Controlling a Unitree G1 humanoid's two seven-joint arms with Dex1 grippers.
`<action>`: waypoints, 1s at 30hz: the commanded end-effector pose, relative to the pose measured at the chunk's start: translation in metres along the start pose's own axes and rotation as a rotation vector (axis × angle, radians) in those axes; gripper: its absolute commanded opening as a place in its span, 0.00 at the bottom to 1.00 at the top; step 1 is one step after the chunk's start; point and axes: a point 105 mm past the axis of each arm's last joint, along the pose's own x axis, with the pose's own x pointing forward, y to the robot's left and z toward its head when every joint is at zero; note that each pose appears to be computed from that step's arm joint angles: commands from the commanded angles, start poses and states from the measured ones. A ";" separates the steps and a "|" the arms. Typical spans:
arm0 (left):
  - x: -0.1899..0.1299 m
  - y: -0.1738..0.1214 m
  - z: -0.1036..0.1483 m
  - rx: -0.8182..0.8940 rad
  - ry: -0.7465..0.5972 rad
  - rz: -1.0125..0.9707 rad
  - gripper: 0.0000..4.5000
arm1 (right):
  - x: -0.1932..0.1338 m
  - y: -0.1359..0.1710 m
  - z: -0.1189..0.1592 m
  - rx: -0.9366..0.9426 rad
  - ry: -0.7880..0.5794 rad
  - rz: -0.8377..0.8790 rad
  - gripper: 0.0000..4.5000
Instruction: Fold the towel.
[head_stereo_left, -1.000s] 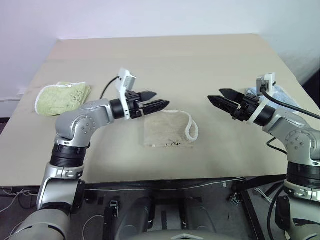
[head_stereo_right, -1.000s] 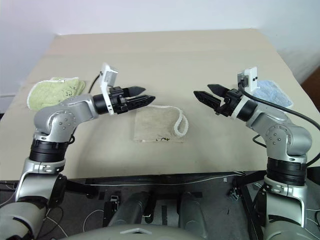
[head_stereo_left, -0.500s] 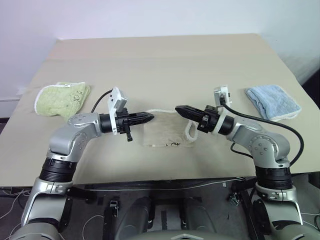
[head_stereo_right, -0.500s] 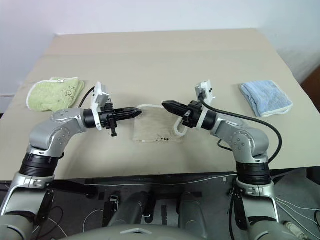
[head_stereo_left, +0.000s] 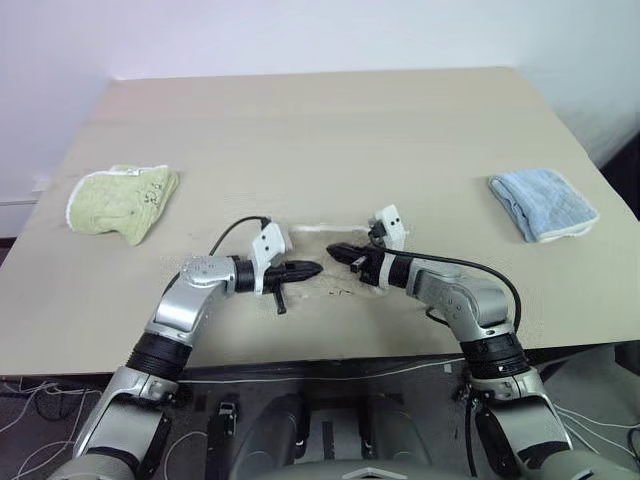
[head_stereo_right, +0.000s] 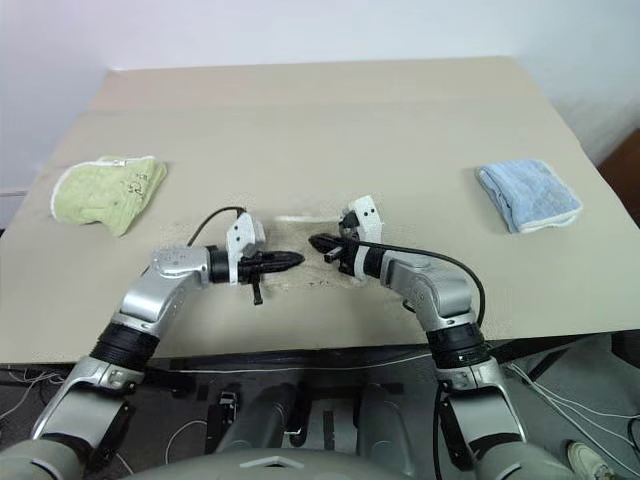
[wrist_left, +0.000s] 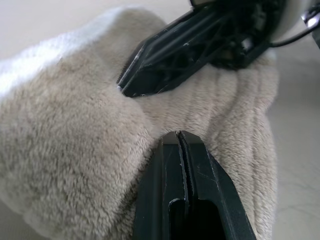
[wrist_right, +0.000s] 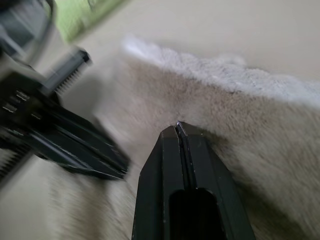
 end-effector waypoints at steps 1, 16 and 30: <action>0.002 -0.008 0.001 0.028 -0.007 -0.013 0.01 | -0.001 -0.001 -0.004 -0.081 0.019 -0.004 0.00; -0.038 0.027 0.060 -0.045 -0.195 0.154 0.36 | -0.057 0.003 0.069 0.093 -0.192 0.222 0.66; -0.095 0.018 0.046 -0.110 -0.149 0.244 1.00 | -0.088 -0.038 0.015 0.230 0.222 0.160 1.00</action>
